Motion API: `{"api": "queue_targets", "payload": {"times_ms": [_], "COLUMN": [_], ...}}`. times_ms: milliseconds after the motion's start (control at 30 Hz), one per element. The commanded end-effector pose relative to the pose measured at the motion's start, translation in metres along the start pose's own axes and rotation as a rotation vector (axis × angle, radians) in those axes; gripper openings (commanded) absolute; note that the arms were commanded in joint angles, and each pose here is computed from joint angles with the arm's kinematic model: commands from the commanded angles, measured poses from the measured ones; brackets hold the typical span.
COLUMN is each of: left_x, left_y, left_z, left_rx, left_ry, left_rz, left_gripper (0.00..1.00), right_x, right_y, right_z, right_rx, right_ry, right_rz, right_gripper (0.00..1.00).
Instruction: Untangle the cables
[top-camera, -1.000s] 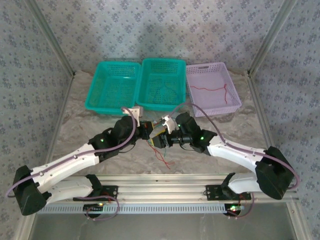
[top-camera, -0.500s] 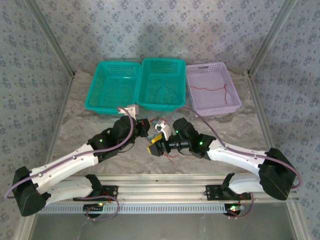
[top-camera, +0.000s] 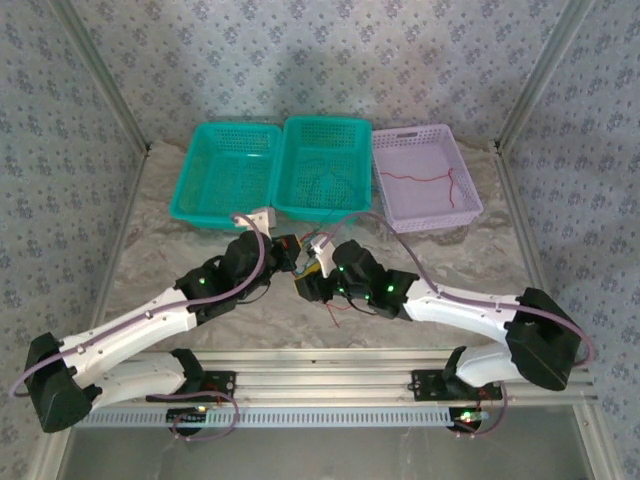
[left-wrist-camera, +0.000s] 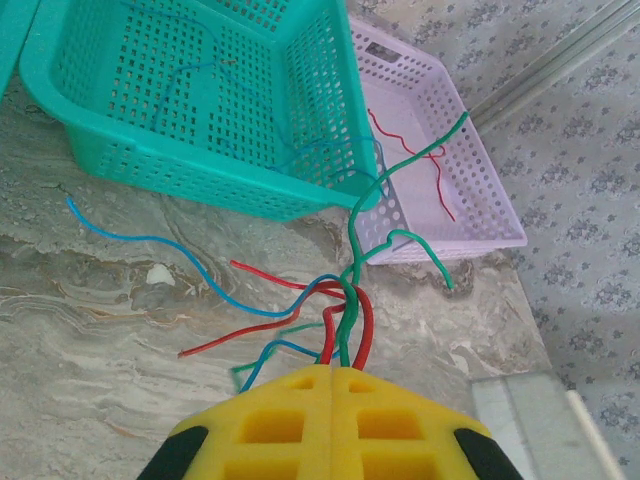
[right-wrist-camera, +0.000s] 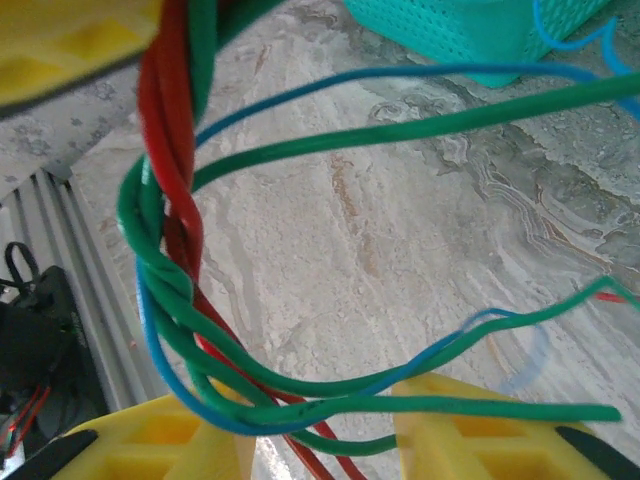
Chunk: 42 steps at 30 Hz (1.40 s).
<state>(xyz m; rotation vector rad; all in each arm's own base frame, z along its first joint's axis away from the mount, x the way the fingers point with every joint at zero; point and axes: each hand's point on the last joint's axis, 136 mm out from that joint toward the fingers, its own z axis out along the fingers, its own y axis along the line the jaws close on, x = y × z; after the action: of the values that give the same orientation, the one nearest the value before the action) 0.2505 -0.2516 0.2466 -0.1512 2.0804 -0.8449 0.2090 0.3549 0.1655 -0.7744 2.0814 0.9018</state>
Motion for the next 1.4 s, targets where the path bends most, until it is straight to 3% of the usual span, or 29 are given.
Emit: {"api": "queue_targets", "payload": {"times_ms": [0, 133, 167, 300, 633, 800, 1000, 1033, 1200, 1267, 1367], "left_x": [-0.015, -0.02, -0.021, -0.029, -0.038, -0.035, -0.017, -0.014, -0.008, -0.01, -0.009], "left_y": [-0.013, -0.01, -0.008, 0.003, 0.027, 0.033, 0.02, 0.016, -0.002, -0.008, -0.021], "left_z": [-0.01, -0.017, -0.018, -0.03, -0.054, -0.056, -0.042, -0.038, -0.021, -0.016, -0.007], "left_rx": [0.053, 0.041, 0.034, -0.015, -0.115, -0.129, -0.052, -0.043, 0.018, 0.028, 0.073], "left_ry": [-0.049, -0.066, -0.072, -0.1, -0.136, -0.122, -0.047, -0.032, -0.002, -0.001, 0.011], "left_rz": [-0.043, -0.034, -0.031, 0.0, 0.053, 0.064, 0.069, 0.07, 0.032, 0.016, -0.008], "left_gripper": [0.0, 0.0, 0.0, 0.0, 0.0, 0.0, 0.0, 0.06, 0.65, 0.76, 0.84], "right_x": [-0.016, -0.019, -0.021, -0.019, -0.004, -0.012, -0.013, -0.012, -0.012, -0.012, -0.011], "right_y": [-0.004, -0.012, -0.016, -0.048, -0.13, -0.112, -0.055, -0.048, -0.026, -0.021, -0.014], "right_z": [0.002, -0.009, -0.013, -0.034, -0.084, -0.088, -0.085, -0.085, -0.085, -0.085, -0.083], "right_rx": [0.049, 0.1, 0.124, 0.279, 0.485, 0.36, 0.027, -0.018, -0.141, -0.167, -0.202], "right_ry": [-0.05, -0.071, -0.076, -0.07, -0.064, -0.094, -0.103, -0.098, -0.073, -0.062, -0.049], "right_rz": [-0.007, -0.02, -0.024, -0.029, 0.181, 0.146, 0.07, 0.064, 0.023, 0.01, 0.0], "right_gripper": [0.27, 0.02, 0.0, 0.0, 0.0, 0.0, 0.0, 0.0, 0.0, 0.0, 0.0]}}
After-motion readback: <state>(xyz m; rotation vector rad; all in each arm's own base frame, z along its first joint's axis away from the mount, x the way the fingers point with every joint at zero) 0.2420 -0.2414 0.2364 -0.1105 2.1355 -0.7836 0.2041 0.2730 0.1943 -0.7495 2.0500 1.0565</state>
